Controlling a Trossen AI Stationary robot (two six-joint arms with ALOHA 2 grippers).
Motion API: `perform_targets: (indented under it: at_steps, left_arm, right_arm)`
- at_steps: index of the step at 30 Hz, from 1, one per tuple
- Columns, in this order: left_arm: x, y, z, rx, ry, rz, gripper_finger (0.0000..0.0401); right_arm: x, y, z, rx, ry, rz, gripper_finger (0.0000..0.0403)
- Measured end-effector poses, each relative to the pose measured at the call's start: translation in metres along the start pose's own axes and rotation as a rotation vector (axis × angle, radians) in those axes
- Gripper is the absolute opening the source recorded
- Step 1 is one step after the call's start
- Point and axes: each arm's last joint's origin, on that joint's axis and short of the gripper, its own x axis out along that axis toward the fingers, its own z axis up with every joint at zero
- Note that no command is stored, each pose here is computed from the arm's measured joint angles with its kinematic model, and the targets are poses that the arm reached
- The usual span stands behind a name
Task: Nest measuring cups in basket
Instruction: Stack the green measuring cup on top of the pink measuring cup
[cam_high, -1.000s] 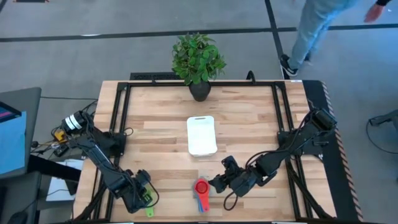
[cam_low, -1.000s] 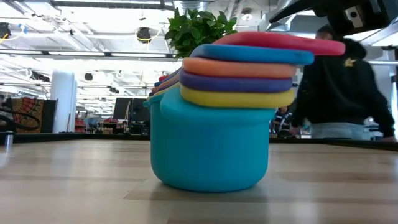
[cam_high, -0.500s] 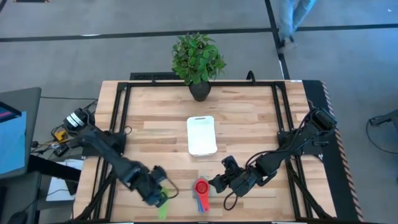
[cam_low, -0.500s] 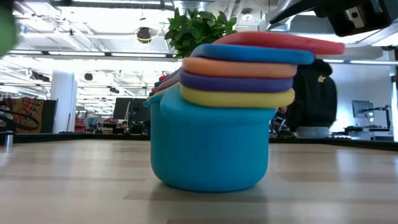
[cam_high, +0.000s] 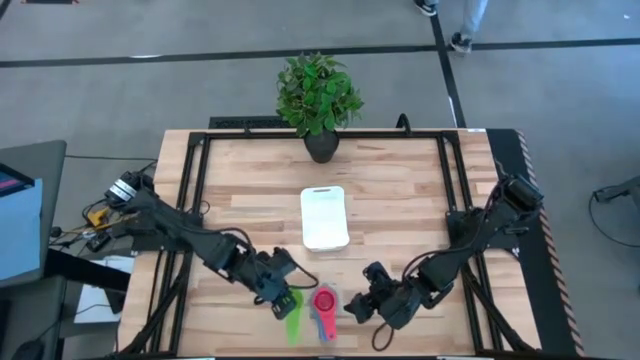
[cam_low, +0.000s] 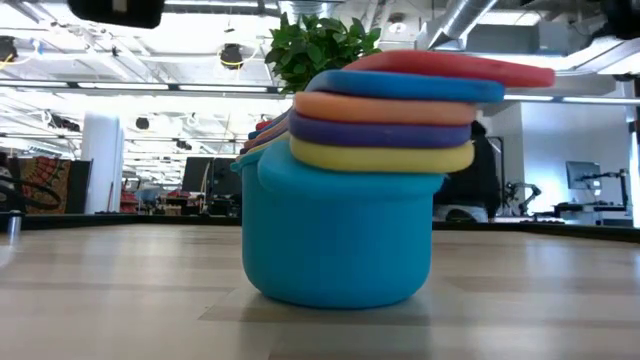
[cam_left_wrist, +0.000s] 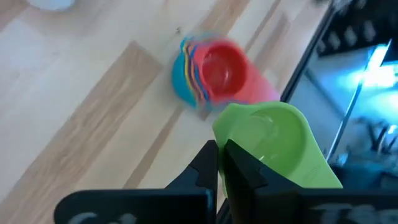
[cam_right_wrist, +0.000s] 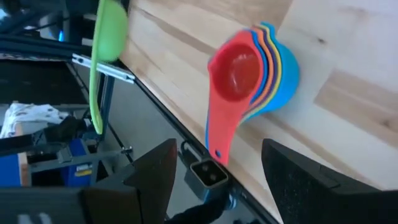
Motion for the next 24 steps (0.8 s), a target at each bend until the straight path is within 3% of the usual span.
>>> perform_targets:
  at_steps: [6,10,17,24]
  left_arm:
    - [0.017,-0.010,0.014,-0.050,-0.106,-0.106,0.0000]
    - [0.029,-0.010,0.013,-0.050,-0.125,-0.103,0.0000]
    - [0.050,-0.002,0.009,-0.031,-0.172,0.003,0.0000]
    - [0.064,0.002,0.011,-0.045,-0.179,0.020,0.0000]
  right_arm:
    - [-0.006,0.000,-0.008,0.013,0.014,-0.029,0.0260]
    - [-0.010,0.003,-0.011,0.014,0.020,-0.039,0.0260]
    - [-0.013,0.003,-0.014,0.011,-0.002,-0.053,0.0260]
    - [-0.013,0.002,-0.013,0.009,-0.005,-0.064,0.0260]
